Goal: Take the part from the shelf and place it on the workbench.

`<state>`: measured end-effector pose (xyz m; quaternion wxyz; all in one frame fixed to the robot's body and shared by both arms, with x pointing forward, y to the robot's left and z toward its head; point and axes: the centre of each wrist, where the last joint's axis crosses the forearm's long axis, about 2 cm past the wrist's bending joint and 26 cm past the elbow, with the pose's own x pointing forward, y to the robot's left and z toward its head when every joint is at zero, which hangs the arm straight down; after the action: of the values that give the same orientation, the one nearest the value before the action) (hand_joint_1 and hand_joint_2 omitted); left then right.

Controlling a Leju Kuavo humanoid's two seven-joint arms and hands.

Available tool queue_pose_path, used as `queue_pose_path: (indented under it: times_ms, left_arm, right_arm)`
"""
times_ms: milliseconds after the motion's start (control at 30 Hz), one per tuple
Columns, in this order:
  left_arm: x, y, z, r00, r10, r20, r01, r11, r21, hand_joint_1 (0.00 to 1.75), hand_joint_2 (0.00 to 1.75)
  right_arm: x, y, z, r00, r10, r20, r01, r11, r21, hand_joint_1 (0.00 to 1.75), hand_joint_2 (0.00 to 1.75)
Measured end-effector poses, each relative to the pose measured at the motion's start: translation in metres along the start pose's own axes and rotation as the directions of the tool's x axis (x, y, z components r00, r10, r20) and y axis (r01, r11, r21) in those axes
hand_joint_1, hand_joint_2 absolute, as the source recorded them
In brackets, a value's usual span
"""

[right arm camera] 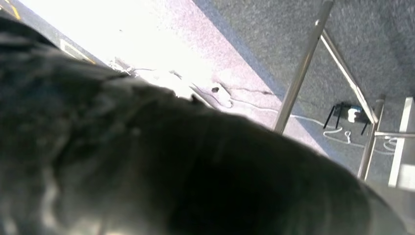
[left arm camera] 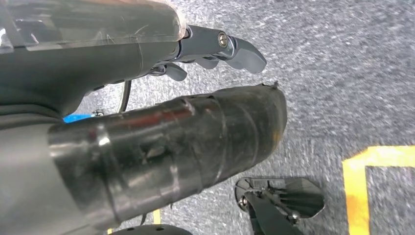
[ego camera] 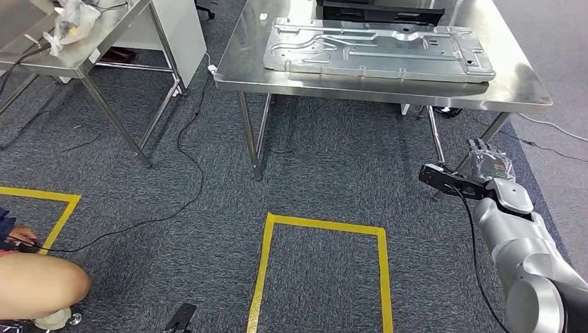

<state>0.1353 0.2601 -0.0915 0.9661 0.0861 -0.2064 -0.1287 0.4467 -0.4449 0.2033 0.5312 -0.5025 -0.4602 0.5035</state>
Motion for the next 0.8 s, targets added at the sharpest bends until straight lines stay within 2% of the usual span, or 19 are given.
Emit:
queue_pose_path:
  times_ms: [800]
  left_arm:
    - [-0.0039,0.0018,0.0,1.0,0.022,-0.008,-0.022,1.0,0.012,0.0,0.0]
  right_arm:
    - [-0.0017,0.0064,0.003,1.0,-0.016,-0.017,0.016,1.0,-0.006,0.0,0.0]
